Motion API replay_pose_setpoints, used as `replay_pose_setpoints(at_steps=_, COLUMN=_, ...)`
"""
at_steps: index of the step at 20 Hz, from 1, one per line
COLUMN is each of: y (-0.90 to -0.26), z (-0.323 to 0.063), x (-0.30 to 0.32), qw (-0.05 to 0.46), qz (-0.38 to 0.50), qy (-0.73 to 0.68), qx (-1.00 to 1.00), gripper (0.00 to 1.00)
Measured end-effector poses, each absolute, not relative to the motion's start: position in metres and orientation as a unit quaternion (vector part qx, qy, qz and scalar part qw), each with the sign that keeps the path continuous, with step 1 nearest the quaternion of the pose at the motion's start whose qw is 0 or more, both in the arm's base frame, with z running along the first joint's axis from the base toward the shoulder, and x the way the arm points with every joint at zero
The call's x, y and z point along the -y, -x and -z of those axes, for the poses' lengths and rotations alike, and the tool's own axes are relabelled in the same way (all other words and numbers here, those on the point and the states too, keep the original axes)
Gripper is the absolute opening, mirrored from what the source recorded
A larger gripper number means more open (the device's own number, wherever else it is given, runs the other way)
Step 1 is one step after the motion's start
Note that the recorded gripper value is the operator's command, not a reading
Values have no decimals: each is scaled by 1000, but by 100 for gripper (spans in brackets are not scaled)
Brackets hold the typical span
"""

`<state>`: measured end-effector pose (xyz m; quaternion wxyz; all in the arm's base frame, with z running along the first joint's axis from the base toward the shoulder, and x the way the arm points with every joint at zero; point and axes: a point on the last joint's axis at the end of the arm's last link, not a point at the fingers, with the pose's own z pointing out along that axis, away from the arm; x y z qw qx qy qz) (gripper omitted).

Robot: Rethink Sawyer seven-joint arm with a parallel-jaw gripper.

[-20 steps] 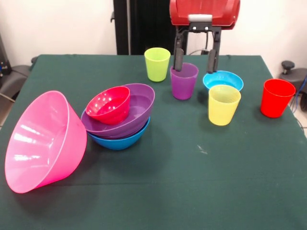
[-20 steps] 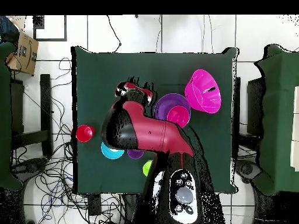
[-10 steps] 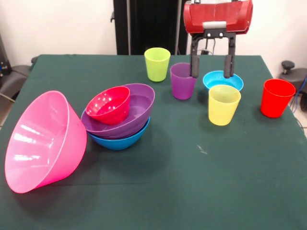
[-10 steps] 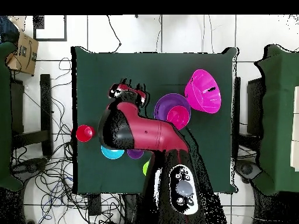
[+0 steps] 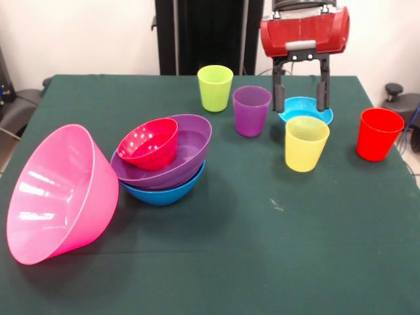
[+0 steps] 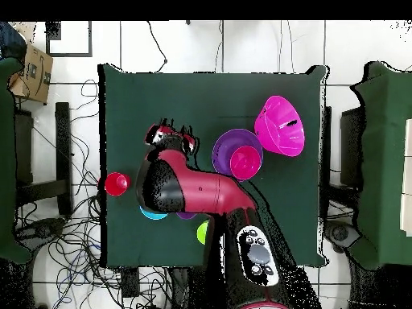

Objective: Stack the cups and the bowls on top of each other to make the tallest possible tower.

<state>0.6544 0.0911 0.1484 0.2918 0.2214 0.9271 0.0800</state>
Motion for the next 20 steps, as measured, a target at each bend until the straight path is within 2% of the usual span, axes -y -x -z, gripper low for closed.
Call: replay_pose_setpoints(at_steps=20, y=-619, z=-119, x=-138, qw=251, qz=-83, qy=-196, qx=-944, gripper=100)
